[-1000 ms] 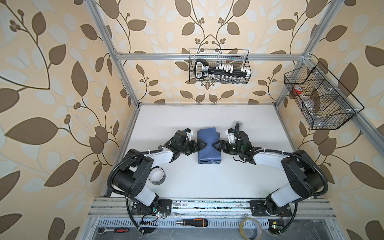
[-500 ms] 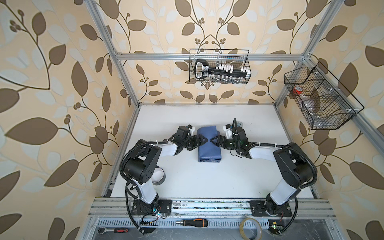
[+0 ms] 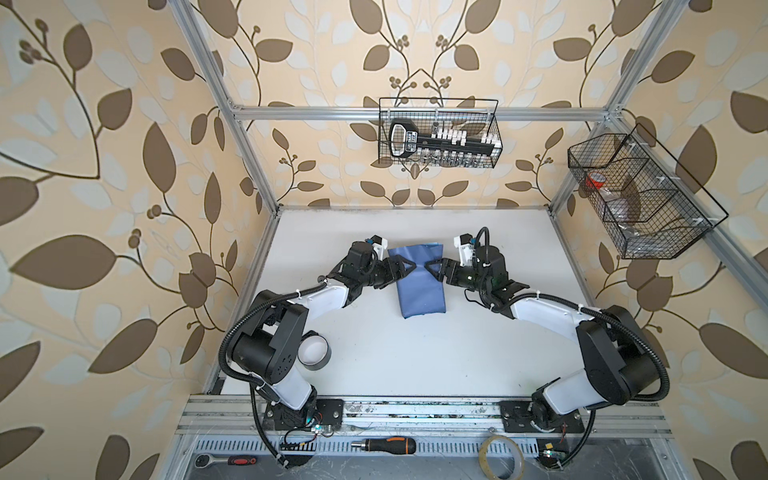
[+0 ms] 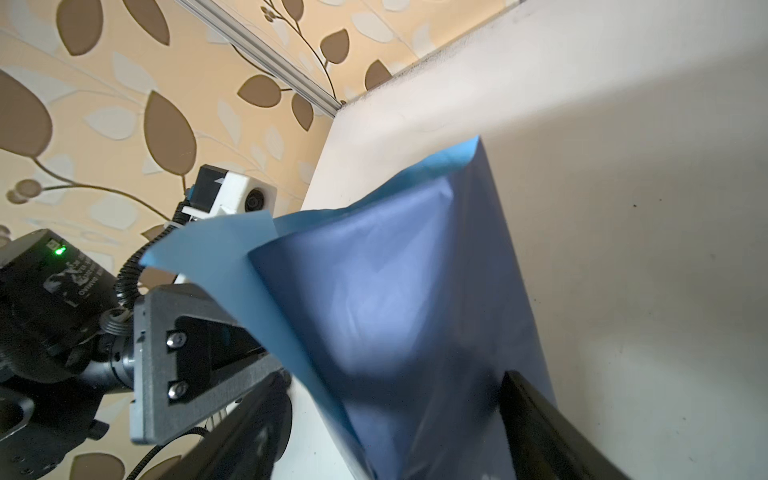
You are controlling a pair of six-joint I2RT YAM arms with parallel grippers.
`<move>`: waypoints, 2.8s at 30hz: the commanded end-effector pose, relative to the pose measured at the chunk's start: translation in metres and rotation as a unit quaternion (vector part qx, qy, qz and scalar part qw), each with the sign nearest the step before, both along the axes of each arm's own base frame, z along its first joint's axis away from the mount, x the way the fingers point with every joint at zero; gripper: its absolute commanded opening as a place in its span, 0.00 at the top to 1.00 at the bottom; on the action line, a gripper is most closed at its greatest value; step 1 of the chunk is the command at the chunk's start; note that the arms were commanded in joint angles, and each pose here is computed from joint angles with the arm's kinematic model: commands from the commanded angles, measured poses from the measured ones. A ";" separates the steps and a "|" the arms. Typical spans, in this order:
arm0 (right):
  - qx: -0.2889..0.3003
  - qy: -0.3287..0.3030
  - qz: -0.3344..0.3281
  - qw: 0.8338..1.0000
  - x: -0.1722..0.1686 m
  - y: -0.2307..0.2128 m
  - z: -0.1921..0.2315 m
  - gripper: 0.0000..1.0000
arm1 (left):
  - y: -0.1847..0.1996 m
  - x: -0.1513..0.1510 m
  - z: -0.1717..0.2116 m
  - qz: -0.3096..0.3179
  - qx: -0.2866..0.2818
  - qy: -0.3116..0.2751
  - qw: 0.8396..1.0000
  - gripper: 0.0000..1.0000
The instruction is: Wrap the gift box in paper
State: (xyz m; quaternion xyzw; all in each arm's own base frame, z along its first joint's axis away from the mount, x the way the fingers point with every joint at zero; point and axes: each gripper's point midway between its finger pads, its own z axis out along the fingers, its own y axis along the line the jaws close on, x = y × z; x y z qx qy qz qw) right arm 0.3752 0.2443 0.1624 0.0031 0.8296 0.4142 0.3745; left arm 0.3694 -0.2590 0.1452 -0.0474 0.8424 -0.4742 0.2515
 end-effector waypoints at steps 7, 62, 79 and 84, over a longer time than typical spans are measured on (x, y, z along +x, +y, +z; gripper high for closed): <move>0.033 -0.009 0.028 0.999 -0.027 0.021 0.004 0.25 | -0.024 -0.024 0.049 -0.057 -0.030 -0.066 0.996 0.20; -0.167 -0.081 -0.107 0.977 -0.067 -0.035 -0.020 0.20 | -0.001 -0.100 -0.010 -0.067 0.097 -0.084 0.989 0.39; -0.194 -0.061 -0.084 0.976 -0.087 -0.041 -0.057 0.30 | 0.016 -0.069 0.004 -0.004 0.171 -0.104 0.980 0.25; -0.198 -0.066 -0.080 0.975 -0.088 -0.042 -0.057 0.32 | 0.018 -0.066 -0.013 -0.006 0.197 -0.092 0.976 0.35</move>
